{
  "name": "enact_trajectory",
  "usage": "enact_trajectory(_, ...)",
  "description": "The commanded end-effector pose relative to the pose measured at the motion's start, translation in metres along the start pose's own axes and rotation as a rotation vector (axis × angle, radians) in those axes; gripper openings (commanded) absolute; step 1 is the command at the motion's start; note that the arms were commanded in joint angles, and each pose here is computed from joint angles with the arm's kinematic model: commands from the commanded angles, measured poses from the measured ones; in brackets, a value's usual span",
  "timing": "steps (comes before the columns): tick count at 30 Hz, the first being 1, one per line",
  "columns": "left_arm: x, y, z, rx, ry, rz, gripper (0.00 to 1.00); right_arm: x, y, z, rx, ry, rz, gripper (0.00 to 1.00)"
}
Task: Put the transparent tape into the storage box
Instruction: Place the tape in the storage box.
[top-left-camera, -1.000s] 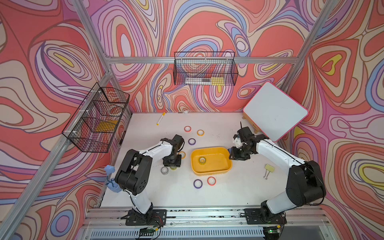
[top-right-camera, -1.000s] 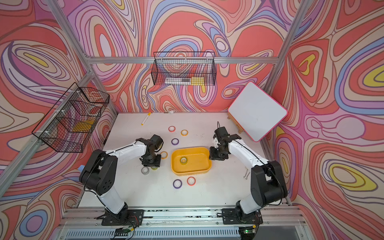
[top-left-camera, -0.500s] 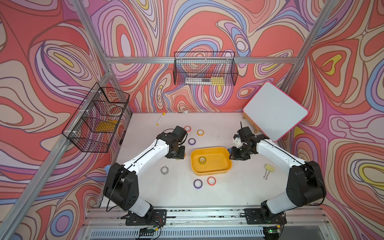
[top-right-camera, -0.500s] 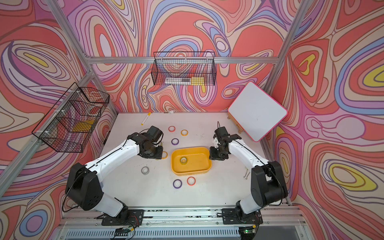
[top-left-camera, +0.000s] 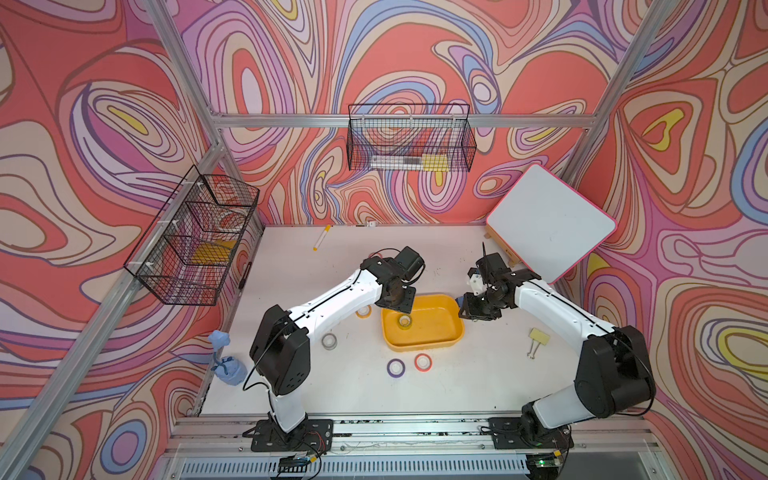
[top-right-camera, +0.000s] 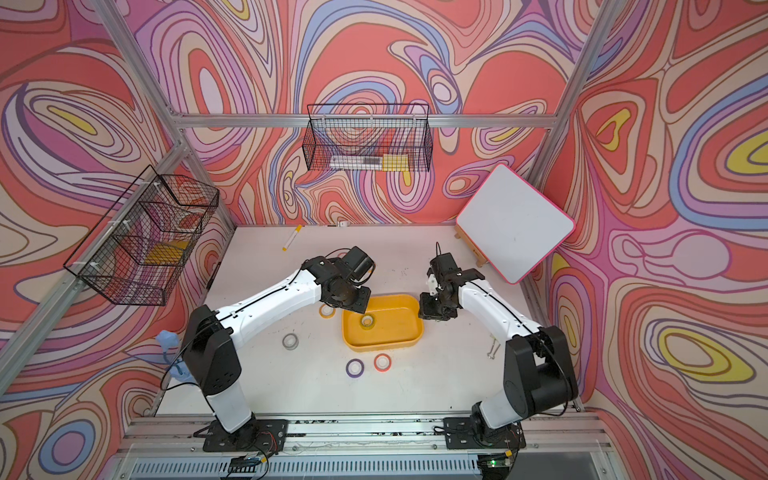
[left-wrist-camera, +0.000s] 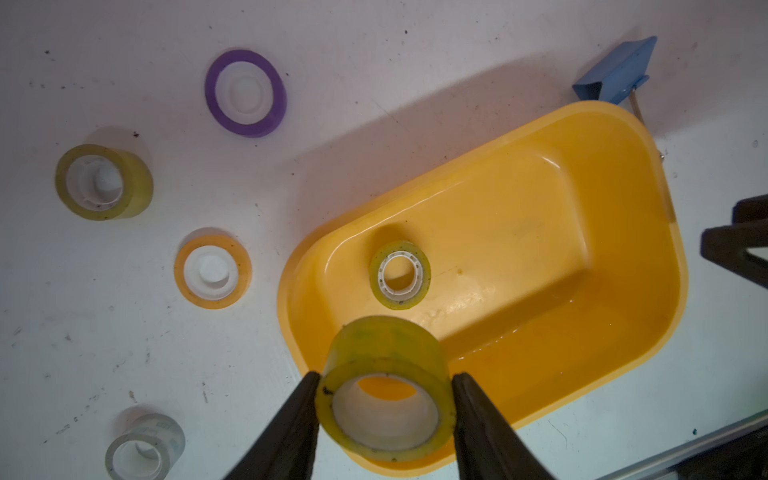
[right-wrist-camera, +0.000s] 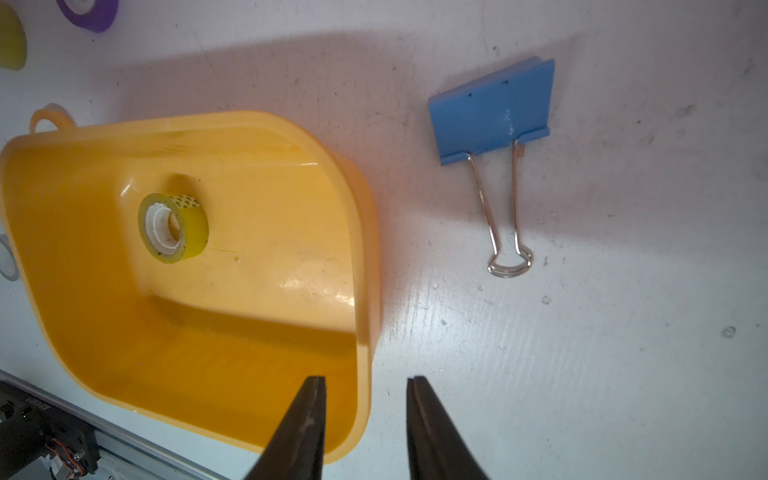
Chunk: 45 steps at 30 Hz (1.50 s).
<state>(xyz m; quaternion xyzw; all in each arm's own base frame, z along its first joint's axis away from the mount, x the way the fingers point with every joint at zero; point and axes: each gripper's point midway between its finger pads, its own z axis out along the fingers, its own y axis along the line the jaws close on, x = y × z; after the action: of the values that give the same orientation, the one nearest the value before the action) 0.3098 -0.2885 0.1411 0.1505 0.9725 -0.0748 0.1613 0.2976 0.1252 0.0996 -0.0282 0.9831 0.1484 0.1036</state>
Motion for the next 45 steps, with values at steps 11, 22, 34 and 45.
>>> enact_trajectory(11,0.002,-0.045,0.049,0.053,0.085,0.028,0.54,-0.004,0.0,-0.004,-0.006,-0.025,0.023,0.34)
enact_trajectory(22,0.007,-0.052,0.09,0.054,0.119,0.01,0.54,0.002,-0.001,-0.002,-0.007,-0.02,0.031,0.34)
enact_trajectory(34,0.001,-0.06,0.105,0.073,0.114,-0.001,0.54,0.002,-0.002,-0.004,-0.001,-0.02,0.03,0.34)
enact_trajectory(45,0.003,-0.051,0.115,0.016,0.135,0.012,0.56,0.003,-0.003,-0.002,0.001,-0.018,0.028,0.34)
